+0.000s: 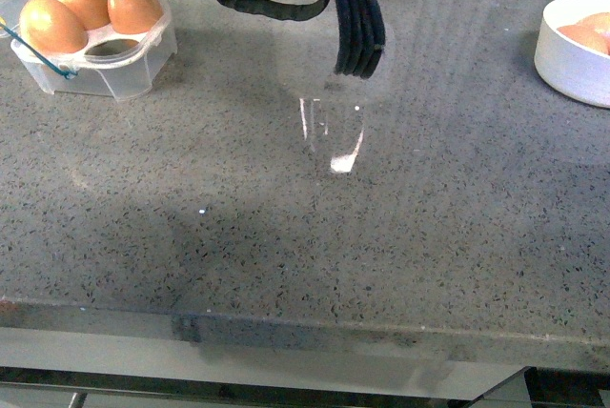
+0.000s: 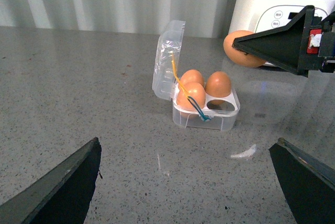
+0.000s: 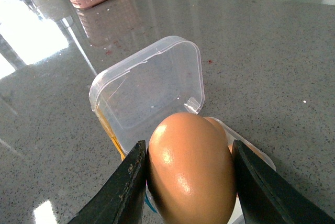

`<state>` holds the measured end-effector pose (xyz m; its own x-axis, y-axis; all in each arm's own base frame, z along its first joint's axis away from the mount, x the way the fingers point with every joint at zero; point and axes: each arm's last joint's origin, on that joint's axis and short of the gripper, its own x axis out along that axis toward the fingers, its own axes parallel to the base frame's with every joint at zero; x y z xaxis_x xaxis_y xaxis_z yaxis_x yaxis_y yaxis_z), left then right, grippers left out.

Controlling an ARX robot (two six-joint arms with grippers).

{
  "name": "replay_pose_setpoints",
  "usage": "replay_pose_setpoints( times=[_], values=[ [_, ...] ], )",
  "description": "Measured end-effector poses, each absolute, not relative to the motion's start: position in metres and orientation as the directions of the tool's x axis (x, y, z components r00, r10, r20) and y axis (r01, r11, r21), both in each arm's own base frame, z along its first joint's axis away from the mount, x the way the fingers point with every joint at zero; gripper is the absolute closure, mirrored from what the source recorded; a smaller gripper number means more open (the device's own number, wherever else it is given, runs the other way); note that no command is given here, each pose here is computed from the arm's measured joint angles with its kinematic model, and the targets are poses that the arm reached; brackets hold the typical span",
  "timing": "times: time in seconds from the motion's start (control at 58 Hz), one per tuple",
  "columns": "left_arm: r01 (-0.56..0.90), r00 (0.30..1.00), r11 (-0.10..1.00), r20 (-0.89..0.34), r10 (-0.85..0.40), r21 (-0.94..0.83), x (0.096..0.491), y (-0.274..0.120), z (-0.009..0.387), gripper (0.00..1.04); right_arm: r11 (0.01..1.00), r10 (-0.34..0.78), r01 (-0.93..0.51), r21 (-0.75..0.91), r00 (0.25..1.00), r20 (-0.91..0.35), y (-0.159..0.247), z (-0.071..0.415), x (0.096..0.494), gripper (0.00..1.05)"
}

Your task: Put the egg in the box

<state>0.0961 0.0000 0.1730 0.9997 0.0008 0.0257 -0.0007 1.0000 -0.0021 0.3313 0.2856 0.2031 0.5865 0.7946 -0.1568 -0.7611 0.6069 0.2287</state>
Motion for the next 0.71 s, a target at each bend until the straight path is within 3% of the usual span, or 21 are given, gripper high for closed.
replay_pose_setpoints(
  times=[0.707],
  values=[
    [0.000,1.000,1.000,0.026,0.000,-0.002,0.096,0.000,0.173,0.07,0.605,0.796,-0.748,0.273,0.575,-0.187,0.301,0.191,0.338,0.64]
  ],
)
